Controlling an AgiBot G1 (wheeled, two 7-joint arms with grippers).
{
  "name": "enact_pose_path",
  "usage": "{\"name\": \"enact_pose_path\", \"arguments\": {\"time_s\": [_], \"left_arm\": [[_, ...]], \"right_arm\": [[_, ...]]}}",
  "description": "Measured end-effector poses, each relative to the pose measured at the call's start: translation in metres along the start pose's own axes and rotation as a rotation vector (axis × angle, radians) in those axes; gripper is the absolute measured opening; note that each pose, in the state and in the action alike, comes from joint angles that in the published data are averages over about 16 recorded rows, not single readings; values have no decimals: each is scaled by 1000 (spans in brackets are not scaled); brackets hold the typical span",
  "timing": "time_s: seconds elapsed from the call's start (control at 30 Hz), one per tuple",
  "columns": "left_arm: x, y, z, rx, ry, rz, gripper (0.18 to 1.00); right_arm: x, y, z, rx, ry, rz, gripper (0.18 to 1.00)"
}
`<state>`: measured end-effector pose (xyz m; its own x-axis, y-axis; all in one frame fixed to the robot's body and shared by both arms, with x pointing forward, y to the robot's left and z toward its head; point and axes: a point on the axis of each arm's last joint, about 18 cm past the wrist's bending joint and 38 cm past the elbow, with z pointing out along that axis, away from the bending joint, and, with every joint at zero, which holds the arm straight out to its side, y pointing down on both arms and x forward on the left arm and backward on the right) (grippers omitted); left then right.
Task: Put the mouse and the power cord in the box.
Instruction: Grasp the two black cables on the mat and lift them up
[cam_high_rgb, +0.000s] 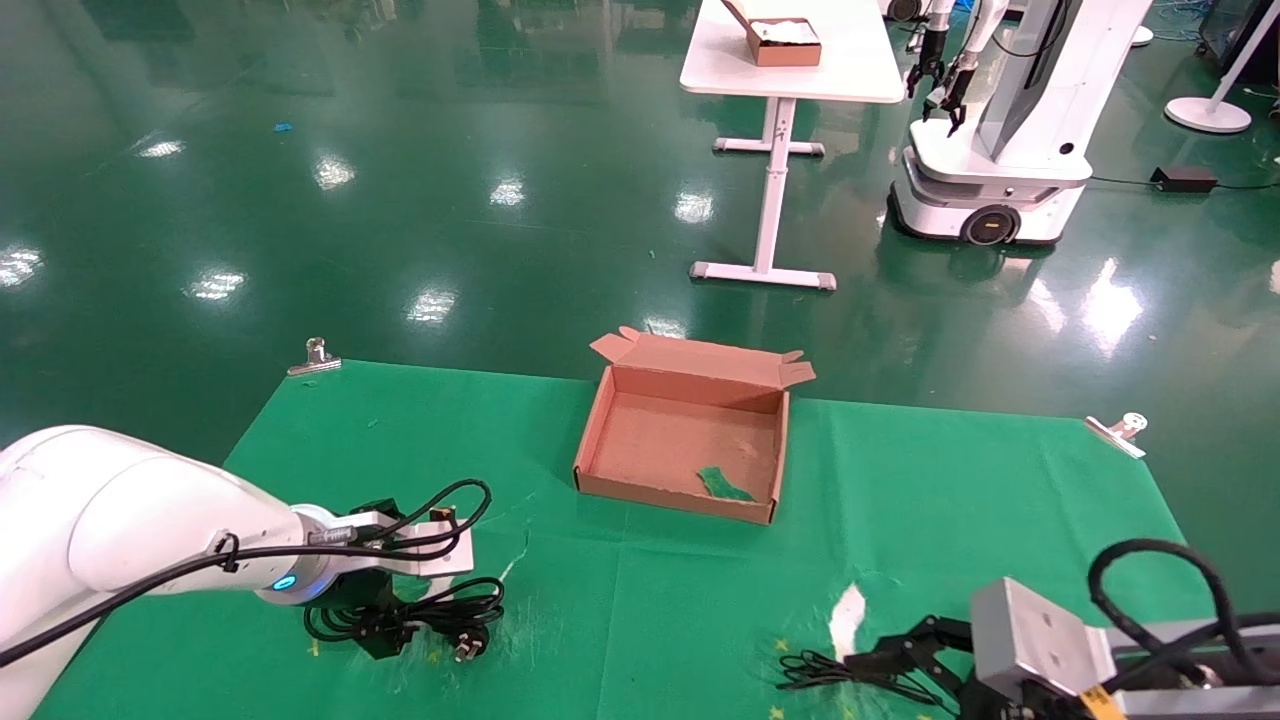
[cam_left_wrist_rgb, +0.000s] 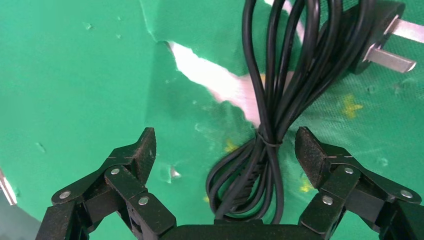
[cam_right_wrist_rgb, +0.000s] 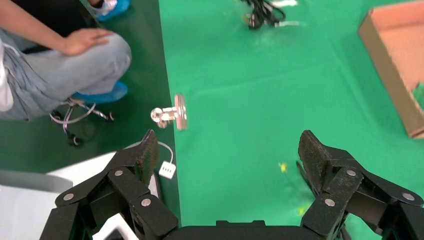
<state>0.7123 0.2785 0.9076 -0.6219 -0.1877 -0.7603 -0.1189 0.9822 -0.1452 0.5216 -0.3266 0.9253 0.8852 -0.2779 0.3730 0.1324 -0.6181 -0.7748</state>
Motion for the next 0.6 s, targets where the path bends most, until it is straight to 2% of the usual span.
{"name": "enact_pose_path", "arguments": {"time_s": [0.27, 0.6], "left_arm": [[0, 1, 1, 4, 5, -4, 1000], [-1, 1, 1, 5, 6, -4, 1000]], "right_arm": [[23, 11, 19, -214, 3, -69, 1001], [81, 7, 60, -488, 2, -196, 1001]]}}
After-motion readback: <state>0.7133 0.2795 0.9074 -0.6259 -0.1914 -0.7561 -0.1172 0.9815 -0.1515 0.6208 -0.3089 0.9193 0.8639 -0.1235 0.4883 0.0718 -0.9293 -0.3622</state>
